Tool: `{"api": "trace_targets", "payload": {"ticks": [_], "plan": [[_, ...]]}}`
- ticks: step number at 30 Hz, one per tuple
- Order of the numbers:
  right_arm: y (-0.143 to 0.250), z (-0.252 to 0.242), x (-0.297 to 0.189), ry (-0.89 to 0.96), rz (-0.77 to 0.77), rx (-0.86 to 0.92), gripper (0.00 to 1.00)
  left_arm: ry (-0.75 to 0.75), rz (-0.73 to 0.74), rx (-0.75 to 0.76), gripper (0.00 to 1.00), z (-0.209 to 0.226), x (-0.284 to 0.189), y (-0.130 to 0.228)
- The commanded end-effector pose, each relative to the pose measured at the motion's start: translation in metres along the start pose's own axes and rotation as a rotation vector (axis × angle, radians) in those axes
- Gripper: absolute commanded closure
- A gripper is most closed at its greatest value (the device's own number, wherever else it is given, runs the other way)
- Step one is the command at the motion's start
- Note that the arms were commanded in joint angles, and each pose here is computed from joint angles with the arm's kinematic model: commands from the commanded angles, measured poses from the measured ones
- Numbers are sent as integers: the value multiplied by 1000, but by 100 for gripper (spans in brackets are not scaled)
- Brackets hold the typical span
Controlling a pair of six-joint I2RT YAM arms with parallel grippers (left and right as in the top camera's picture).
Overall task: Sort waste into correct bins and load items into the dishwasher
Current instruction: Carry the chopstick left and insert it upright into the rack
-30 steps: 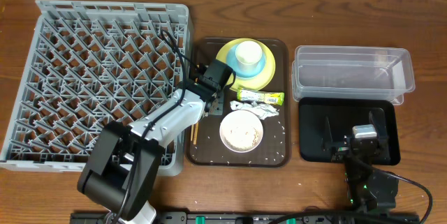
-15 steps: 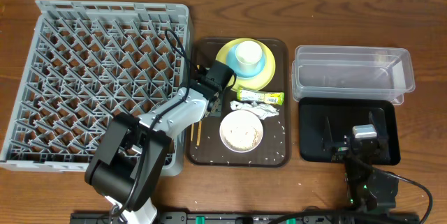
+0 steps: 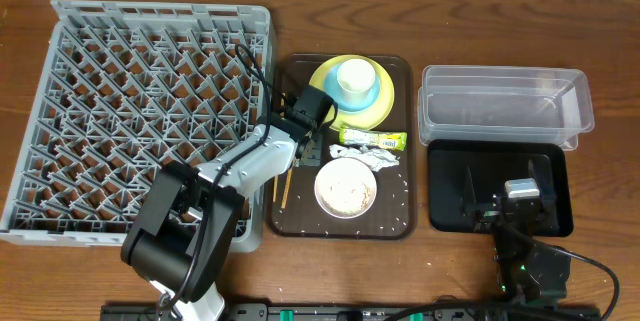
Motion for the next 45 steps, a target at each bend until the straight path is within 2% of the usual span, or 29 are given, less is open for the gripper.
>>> {"api": "trace_targets", "payload": {"ticks": [1, 19, 25, 26, 28, 30, 34, 35, 38, 40, 43, 45], "plan": [[0, 1, 0, -7, -3, -11, 1, 93, 101, 4, 78, -8, 7, 9], [0, 1, 0, -7, -2, -11, 1, 59, 141, 59, 81, -1, 7, 15], [0, 1, 0, -7, -2, -11, 1, 48, 158, 61, 75, 0, 12, 19], [0, 1, 0, -7, -3, -11, 1, 40, 169, 62, 68, 1, 16, 20], [0, 1, 0, -7, -3, -11, 1, 39, 171, 63, 65, 1, 18, 21], [0, 1, 0, -7, -3, -11, 1, 41, 168, 62, 56, 1, 18, 20], [0, 1, 0, -7, -2, -11, 1, 42, 166, 62, 55, 0, 17, 19], [0, 1, 0, -7, -3, -12, 1, 42, 166, 62, 57, 0, 17, 19], [0, 1, 0, -7, -2, -11, 1, 41, 167, 62, 78, 0, 17, 20], [0, 1, 0, -7, -2, -12, 1, 39, 170, 62, 86, 1, 17, 20], [0, 1, 0, -7, -2, -11, 1, 37, 172, 62, 92, 1, 17, 20], [0, 1, 0, -7, -3, -11, 1, 37, 173, 62, 92, 1, 17, 20]]}}
Point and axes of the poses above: each gripper's point midway between its finger pads, its own x axis out along the fingers, its own z axis along the line the jaws close on, y = z × x, the point moved 9 cm from there along -x, back along the fingers, and after that the axes turned 15 degrees about -x, right-handed, at the moved point
